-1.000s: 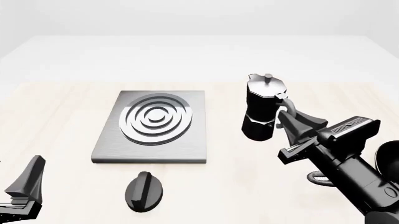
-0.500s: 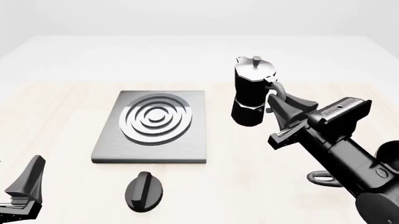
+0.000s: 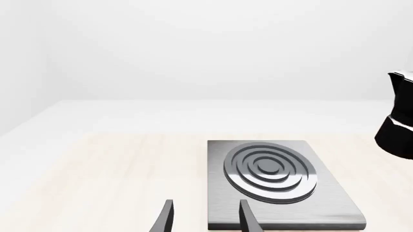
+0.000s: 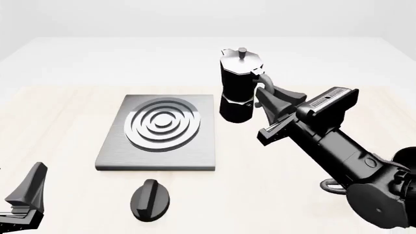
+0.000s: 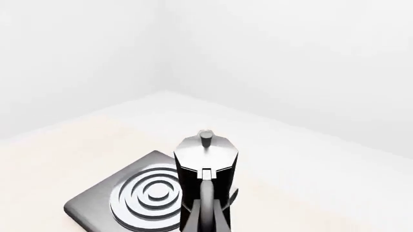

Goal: Put the moka pot on the stove.

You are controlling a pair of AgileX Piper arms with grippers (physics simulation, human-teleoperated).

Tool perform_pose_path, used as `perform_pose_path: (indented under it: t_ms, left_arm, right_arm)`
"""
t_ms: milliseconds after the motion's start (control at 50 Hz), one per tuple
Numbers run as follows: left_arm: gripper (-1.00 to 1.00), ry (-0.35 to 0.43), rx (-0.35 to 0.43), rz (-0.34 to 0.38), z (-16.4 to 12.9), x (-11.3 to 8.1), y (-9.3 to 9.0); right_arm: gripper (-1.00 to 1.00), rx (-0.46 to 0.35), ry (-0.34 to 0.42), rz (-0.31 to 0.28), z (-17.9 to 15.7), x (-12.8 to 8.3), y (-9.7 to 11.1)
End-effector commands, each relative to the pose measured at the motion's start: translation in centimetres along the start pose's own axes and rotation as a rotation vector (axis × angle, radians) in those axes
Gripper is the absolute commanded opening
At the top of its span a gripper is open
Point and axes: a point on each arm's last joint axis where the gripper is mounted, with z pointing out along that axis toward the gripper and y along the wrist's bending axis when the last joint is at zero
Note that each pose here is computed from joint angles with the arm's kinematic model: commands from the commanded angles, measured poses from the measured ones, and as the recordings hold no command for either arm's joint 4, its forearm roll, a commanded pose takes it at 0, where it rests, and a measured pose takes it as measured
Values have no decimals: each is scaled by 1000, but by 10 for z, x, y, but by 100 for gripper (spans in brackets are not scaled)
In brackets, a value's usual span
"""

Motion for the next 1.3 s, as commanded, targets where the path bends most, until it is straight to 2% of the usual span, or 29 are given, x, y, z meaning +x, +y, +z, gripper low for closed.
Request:
perform_pose_path:
  t_ms: [20, 200, 560, 1300]
  left_arm:
    - [100, 0, 0, 0, 0, 0, 0]
    - [100, 0, 0, 0, 0, 0, 0]
    - [100, 0, 0, 0, 0, 0, 0]
    - [100, 0, 0, 0, 0, 0, 0]
  right_arm:
    - [-100, -29, -33, 15, 14, -4, 8]
    - [-100, -24, -49, 10, 29, 0, 8]
    - [-100, -85, -56, 22, 58, 6, 27]
    - [-100, -132, -74, 51, 102, 20, 49]
